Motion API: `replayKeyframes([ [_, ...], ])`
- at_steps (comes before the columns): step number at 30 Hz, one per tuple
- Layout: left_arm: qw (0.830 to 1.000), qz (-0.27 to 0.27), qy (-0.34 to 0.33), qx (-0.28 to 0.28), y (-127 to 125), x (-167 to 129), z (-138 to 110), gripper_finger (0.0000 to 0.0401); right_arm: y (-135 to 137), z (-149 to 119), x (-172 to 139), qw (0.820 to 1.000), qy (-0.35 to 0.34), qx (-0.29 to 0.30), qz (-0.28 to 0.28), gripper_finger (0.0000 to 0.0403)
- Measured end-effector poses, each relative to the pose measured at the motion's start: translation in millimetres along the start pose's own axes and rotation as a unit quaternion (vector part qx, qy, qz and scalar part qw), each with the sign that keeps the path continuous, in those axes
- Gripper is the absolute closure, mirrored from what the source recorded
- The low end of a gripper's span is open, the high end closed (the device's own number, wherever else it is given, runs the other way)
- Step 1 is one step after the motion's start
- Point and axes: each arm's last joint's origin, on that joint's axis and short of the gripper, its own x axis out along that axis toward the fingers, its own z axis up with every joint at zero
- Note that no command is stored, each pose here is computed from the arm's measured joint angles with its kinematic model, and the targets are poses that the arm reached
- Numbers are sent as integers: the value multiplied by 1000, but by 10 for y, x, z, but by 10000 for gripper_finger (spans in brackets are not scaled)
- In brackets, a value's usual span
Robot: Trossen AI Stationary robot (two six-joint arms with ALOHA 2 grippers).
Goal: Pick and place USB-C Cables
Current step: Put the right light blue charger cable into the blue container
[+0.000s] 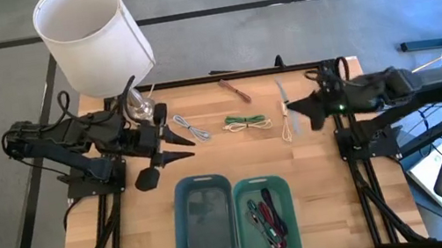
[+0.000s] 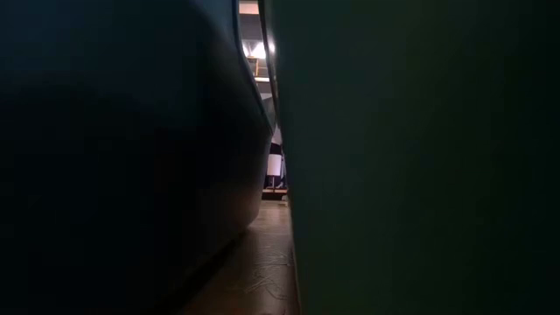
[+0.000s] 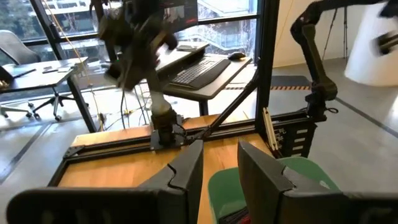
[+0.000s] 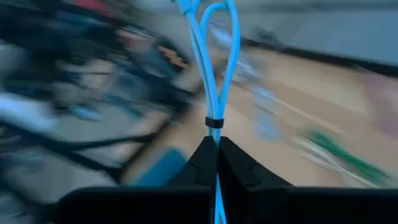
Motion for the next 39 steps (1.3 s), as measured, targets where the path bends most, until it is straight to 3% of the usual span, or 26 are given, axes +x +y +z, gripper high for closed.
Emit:
replayKeyframes([
  [3, 1000, 0, 14, -3, -5, 23, -58, 309, 388, -107, 93, 993, -39, -35, 107, 402],
  [6, 1000, 0, 20, -13, -9, 42, -92, 309, 726, -328, 282, 981, -76, -91, 155, 403],
  [9, 1000, 0, 19, -14, -11, 59, -94, 309, 929, -582, 566, 972, -115, -153, 135, 403],
  [13, 1000, 1, -16, -19, -9, 68, -29, 309, 987, -764, 1010, 966, -159, -185, 81, 403],
  [17, 999, -2, -40, -22, 18, 111, 10, 306, 1034, -611, 1328, 960, -157, -191, 133, 403],
  [21, 999, 3, -37, -26, 51, 177, -5, 284, 1230, -347, 1397, 947, -150, -222, 178, 403],
  [27, 998, 15, -45, -29, 108, 302, -15, 236, 1448, -160, 1394, 940, -106, -288, 148, 403],
  [31, 998, -8, -47, -30, 127, 342, -20, 210, 1492, -132, 1431, 937, -91, -308, 136, 403],
  [39, 996, -50, -52, -49, 129, 383, -25, 200, 1415, -133, 1539, 936, -78, -324, 110, 403],
])
